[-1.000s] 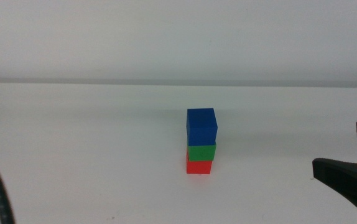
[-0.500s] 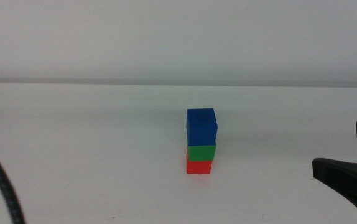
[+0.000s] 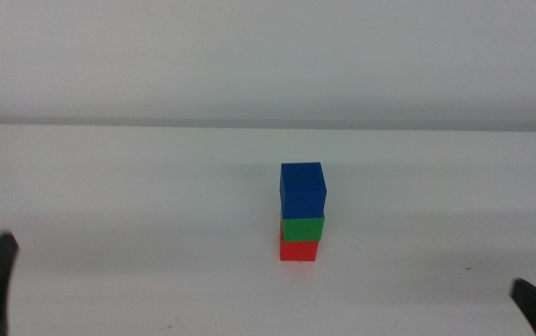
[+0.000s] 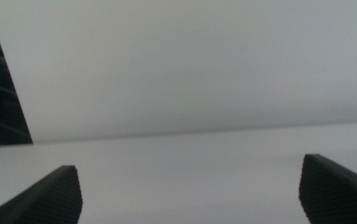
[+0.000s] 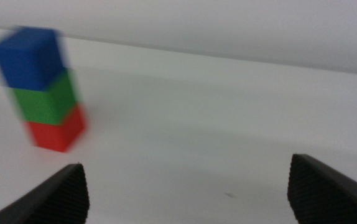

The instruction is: Stack red cubes first, then green, then blue cubes in a specific spot.

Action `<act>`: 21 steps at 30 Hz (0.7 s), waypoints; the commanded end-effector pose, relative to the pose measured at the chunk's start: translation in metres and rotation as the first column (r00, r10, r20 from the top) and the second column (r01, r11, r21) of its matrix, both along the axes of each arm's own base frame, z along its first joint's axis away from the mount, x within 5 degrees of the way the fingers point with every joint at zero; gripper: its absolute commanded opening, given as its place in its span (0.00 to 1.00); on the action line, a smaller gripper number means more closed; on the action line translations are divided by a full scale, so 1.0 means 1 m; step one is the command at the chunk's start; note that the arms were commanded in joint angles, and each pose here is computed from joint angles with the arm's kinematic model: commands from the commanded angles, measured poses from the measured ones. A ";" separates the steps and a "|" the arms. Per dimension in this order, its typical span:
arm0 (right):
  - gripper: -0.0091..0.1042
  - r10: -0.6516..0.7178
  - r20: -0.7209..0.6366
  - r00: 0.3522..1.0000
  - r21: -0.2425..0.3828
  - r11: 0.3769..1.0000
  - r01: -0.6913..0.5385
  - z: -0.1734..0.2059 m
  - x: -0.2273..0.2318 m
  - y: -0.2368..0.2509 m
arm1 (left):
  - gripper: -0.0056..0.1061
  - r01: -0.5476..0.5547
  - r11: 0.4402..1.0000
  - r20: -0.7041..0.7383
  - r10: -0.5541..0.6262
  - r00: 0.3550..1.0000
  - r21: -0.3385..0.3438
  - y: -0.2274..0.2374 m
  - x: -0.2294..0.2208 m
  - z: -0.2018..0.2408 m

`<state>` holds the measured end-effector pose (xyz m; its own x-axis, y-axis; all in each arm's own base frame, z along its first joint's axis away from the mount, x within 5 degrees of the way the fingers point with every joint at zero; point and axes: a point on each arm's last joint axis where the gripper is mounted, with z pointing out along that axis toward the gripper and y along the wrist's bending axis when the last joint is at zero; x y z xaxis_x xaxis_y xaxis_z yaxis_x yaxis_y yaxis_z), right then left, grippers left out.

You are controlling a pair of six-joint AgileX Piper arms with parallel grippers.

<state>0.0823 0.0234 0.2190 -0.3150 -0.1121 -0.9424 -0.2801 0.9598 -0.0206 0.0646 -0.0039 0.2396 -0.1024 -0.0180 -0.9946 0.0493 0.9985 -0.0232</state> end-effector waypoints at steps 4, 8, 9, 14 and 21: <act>0.83 -0.150 0.109 0.983 -0.007 0.988 0.151 -0.020 -0.015 -0.016 | 0.89 -0.008 1.000 0.024 0.008 1.000 -0.005 0.001 -0.005 -0.040; 0.83 -0.168 0.207 0.964 0.020 0.986 0.167 -0.030 -0.025 -0.018 | 0.89 -0.002 1.000 -0.008 0.002 1.000 0.007 0.001 -0.010 -0.055; 0.83 -0.168 0.229 0.959 0.026 0.986 0.167 -0.033 -0.027 -0.018 | 0.89 -0.004 1.000 -0.005 0.005 1.000 0.006 0.001 -0.010 -0.055; 0.83 -0.168 0.205 0.964 0.015 0.986 0.168 -0.037 -0.027 -0.018 | 0.89 -0.010 1.000 0.042 0.009 0.999 0.009 0.001 -0.010 -0.050; 0.83 -0.168 0.211 0.963 0.023 0.986 0.167 -0.036 -0.028 -0.018 | 0.89 -0.010 1.000 0.042 0.009 0.999 0.009 0.001 -0.010 -0.050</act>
